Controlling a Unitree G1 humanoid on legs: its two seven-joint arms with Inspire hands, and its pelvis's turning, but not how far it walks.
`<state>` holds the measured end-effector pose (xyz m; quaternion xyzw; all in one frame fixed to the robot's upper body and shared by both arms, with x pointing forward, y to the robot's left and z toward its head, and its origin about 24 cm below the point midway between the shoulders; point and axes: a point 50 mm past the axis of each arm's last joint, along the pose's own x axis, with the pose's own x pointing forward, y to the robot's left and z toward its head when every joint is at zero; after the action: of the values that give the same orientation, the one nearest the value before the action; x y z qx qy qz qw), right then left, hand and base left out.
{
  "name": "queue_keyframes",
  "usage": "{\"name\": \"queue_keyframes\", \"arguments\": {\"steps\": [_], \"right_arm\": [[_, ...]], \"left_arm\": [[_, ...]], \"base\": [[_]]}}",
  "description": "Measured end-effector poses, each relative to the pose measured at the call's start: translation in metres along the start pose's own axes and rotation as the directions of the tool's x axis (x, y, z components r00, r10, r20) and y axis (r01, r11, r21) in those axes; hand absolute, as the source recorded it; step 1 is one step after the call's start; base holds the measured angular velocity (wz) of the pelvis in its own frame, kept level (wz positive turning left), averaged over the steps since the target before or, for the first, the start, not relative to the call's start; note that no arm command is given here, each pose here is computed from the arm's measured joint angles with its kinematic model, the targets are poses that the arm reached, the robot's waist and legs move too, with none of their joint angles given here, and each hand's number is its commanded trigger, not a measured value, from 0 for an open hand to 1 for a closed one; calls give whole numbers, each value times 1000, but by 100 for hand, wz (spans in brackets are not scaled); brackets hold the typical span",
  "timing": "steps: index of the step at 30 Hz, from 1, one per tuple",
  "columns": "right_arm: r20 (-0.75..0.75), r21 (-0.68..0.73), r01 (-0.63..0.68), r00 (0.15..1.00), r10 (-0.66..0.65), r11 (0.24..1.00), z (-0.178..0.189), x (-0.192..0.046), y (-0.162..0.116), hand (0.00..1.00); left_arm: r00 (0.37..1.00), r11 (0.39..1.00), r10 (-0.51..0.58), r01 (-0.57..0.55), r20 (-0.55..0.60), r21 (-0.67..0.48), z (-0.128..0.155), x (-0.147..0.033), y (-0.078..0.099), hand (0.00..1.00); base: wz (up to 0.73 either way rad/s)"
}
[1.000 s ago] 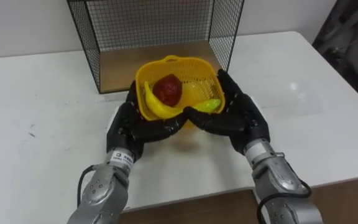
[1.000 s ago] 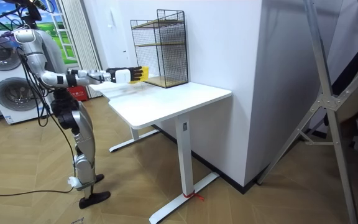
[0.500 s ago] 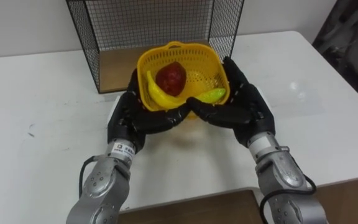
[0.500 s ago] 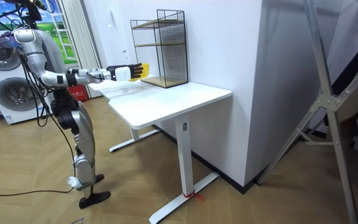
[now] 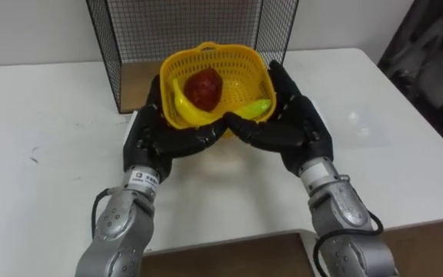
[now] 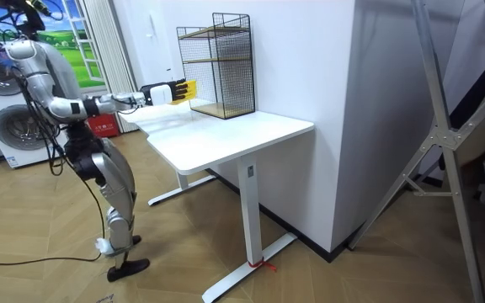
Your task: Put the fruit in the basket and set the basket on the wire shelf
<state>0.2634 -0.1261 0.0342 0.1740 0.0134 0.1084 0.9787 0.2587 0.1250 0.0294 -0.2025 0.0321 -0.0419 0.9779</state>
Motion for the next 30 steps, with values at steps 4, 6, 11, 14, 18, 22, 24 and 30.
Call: {"name": "queue_keyframes", "arguments": {"steps": [4, 6, 11, 14, 18, 22, 24, 30], "right_arm": [[-2, 26, -6, 1000, 6, 1000, -1, 0, 2, 0], [-12, 32, -2, 1000, 2, 999, -2, 0, -3, 0], [-30, 23, 0, 1000, 0, 1000, -3, 0, -5, 0], [-26, -6, -5, 1000, 5, 1000, 0, 0, -7, 0], [-23, -7, -9, 1000, 9, 1000, 1, 1, -7, 0], [-23, -12, -14, 1000, 14, 1000, 1, 1, -6, 0], [-24, -15, -16, 1000, 16, 1000, 1, 2, -5, 0], [-21, 6, -2, 1000, 3, 1000, 1, 2, -8, 0]], "left_arm": [[1000, 1000, 3, -3, -7, 4, -2, 0, 2, 0], [1000, 1000, 3, -4, -20, -11, -5, -1, 2, 0], [1000, 1000, 5, -5, -15, -10, -5, 0, 2, 0], [1000, 1000, -9, 10, -25, 2, -6, -1, 0, 0], [1000, 1000, -16, 16, -22, -1, -5, 0, 0, 0], [1000, 1000, -18, 18, -17, -12, -5, 1, -3, 0], [1000, 1000, -17, 17, -18, -8, -5, 1, -1, 0], [1000, 1000, -20, 20, -13, -6, -4, 2, -2, 0]], "base": [[-1], [-8], [-33], [4], [9], [6], [-2], [4]]}}
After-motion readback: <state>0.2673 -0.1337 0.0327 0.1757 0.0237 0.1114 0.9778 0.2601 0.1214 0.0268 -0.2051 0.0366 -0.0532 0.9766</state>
